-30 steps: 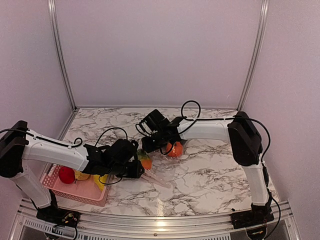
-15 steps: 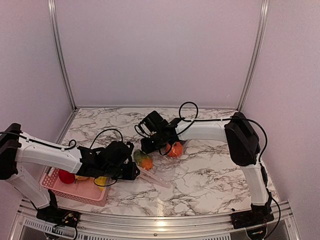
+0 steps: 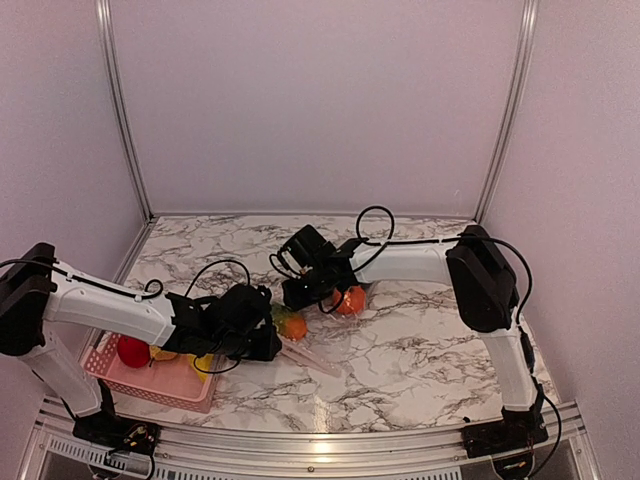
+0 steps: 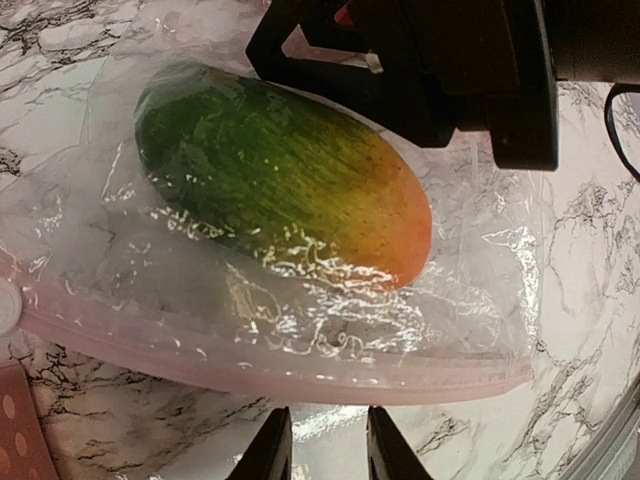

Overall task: Open the zip-top bag and remove the fake food
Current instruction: Pick up the fake fruit from the zipper food storage bag.

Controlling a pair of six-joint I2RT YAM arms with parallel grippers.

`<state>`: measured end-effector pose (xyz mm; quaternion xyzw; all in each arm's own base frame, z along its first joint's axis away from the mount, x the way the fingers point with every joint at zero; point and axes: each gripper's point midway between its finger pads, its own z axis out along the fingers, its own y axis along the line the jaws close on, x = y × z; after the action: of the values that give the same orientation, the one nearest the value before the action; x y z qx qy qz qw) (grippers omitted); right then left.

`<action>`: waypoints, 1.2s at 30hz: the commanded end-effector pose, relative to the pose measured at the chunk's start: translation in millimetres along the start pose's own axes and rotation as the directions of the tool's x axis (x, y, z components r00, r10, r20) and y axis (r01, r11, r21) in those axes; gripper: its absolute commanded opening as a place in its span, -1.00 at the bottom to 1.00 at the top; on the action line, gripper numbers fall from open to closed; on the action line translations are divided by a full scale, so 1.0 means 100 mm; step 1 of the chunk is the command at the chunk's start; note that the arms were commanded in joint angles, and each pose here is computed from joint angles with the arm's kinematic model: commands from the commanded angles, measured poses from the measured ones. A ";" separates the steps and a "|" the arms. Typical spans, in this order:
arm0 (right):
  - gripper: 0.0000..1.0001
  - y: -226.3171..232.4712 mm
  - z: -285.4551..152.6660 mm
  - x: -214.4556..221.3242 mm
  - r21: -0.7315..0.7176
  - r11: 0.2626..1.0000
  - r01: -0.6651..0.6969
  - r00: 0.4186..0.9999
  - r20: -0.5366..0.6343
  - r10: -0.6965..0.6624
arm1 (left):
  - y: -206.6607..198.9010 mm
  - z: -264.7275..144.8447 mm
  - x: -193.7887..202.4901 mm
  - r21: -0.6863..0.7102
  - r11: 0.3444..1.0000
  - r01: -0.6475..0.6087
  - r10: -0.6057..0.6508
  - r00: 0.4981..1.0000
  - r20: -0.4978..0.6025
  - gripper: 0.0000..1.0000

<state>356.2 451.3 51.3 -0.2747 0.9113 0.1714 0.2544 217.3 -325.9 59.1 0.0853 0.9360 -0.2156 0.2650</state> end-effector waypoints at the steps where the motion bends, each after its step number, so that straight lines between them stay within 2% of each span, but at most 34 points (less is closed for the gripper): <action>1: -0.29 0.06 -0.07 0.08 -0.006 1.000 0.011 1.000 -0.010 -0.011 | -0.04 0.05 -0.04 -0.009 1.000 0.007 -0.006 1.000 0.015 -0.42; 13: -0.30 0.10 -0.12 0.18 -0.008 1.000 0.017 1.000 -0.025 -0.017 | -0.01 0.00 -0.03 -0.008 1.000 0.015 -0.015 1.000 0.021 -0.37; 21: -0.30 0.14 -0.16 0.27 -0.012 1.000 0.023 0.999 -0.038 -0.023 | -0.08 0.01 -0.11 -0.003 1.000 0.012 -0.012 0.999 0.033 -0.10; 29: -0.30 0.17 -0.20 0.35 -0.016 0.999 0.031 0.998 -0.049 -0.032 | -0.15 0.00 -0.20 0.000 1.000 0.012 -0.012 0.999 0.046 -0.07; 36: -0.30 0.23 -0.23 0.44 -0.060 0.998 0.020 0.998 -0.066 -0.024 | -0.05 0.05 -0.16 -0.044 0.999 0.027 -0.026 0.999 0.031 -0.06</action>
<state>311.4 434.8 32.9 -0.2971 0.9161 0.1623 0.2148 231.2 -340.2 74.5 0.0699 0.9297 -0.2237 0.2843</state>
